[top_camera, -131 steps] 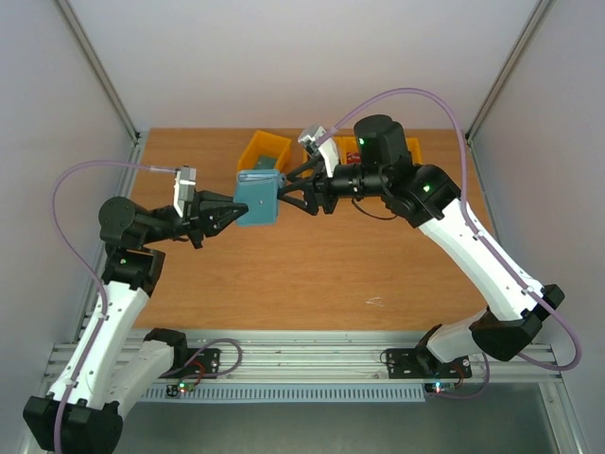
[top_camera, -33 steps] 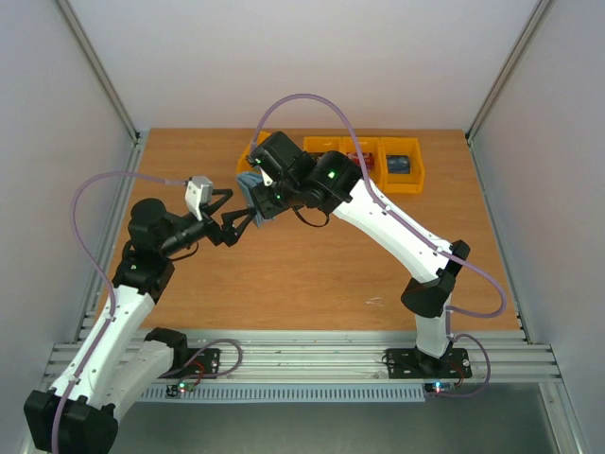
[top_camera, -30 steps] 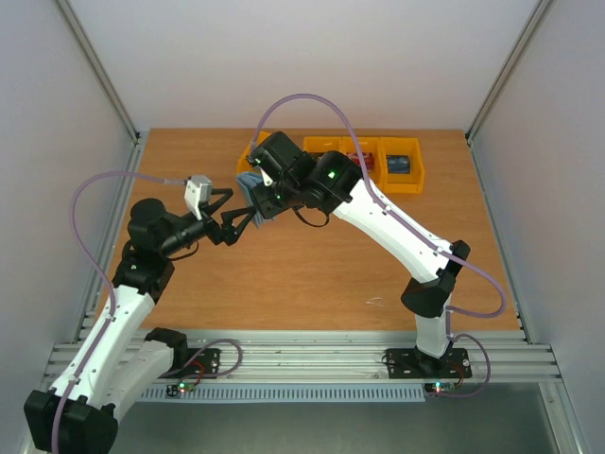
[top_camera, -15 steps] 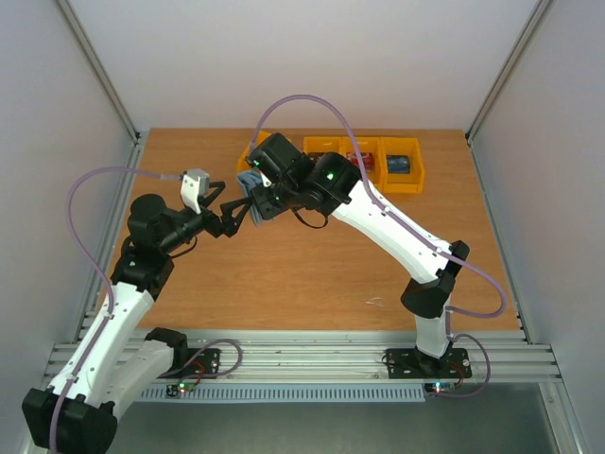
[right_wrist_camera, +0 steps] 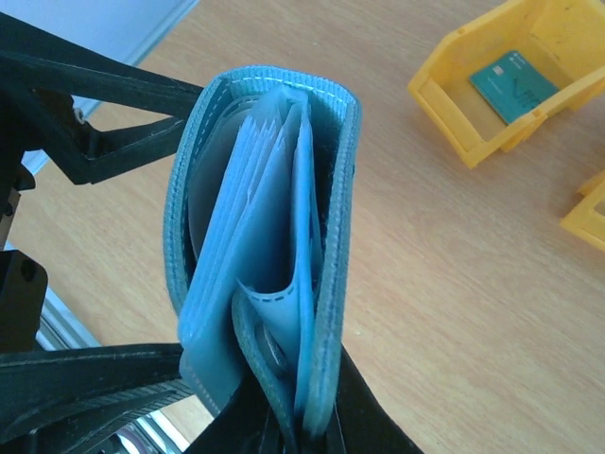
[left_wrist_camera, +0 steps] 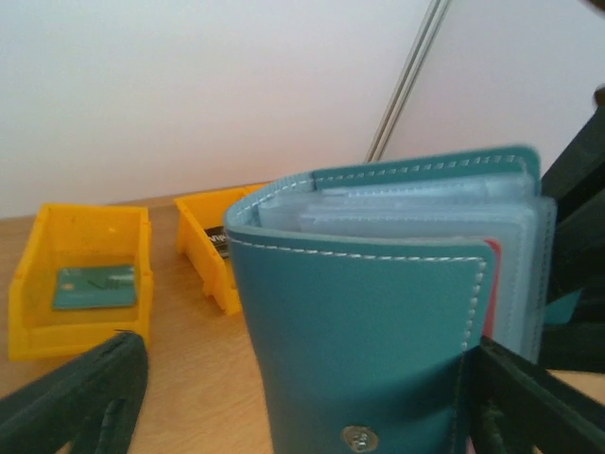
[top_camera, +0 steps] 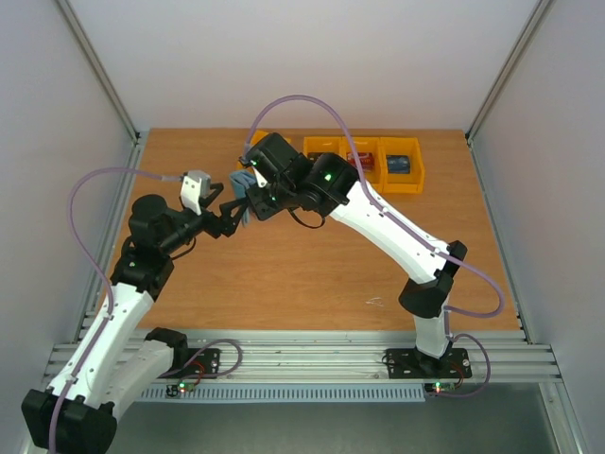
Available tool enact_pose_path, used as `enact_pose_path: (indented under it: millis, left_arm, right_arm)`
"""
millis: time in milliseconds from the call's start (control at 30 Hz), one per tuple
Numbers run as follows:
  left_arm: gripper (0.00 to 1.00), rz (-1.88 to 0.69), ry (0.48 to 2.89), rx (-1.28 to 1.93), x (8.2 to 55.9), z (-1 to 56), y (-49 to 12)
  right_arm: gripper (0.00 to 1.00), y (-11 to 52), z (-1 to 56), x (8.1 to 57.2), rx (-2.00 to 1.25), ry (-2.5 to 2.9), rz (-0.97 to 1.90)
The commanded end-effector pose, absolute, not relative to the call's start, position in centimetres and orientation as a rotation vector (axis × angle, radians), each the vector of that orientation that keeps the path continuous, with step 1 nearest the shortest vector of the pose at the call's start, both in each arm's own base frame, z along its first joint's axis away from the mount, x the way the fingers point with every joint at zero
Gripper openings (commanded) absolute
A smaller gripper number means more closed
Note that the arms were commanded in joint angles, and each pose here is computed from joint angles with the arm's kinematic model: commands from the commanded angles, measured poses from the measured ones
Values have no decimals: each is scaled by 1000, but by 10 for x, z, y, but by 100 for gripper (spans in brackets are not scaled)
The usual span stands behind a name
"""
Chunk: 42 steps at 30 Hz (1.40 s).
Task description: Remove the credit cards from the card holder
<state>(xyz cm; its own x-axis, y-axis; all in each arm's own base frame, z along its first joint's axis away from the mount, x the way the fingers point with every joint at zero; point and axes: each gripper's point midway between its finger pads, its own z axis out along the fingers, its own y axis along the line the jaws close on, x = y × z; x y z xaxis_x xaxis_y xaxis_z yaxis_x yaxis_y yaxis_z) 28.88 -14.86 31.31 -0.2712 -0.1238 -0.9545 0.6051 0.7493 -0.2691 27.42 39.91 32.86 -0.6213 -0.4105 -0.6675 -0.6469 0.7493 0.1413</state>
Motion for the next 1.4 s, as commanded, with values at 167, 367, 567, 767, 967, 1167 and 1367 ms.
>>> enact_pose_path:
  millis: [167, 367, 567, 767, 967, 1167, 1367]
  left_arm:
    - [50, -725, 1705, 339, 291, 313, -143]
    - [20, -843, 1643, 410, 277, 326, -156]
    - [0, -930, 1619, 452, 267, 331, -166]
    - [9, -943, 1611, 504, 261, 329, -170]
    - [35, -961, 1625, 495, 259, 325, -170]
    - [13, -999, 1596, 551, 250, 327, -176]
    - [0, -969, 1617, 514, 254, 327, -171]
  right_arm:
    - [1, 407, 370, 245, -872, 2178, 830]
    - [1, 392, 375, 245, -854, 2150, 936]
    - [1, 389, 376, 233, -964, 2070, 1001]
    - [1, 393, 381, 219, -1040, 2001, 1087]
    - [1, 400, 390, 208, -1099, 1942, 1175]
    - [1, 397, 390, 207, -1119, 1930, 1159]
    - [31, 379, 366, 237, -1009, 2040, 996]
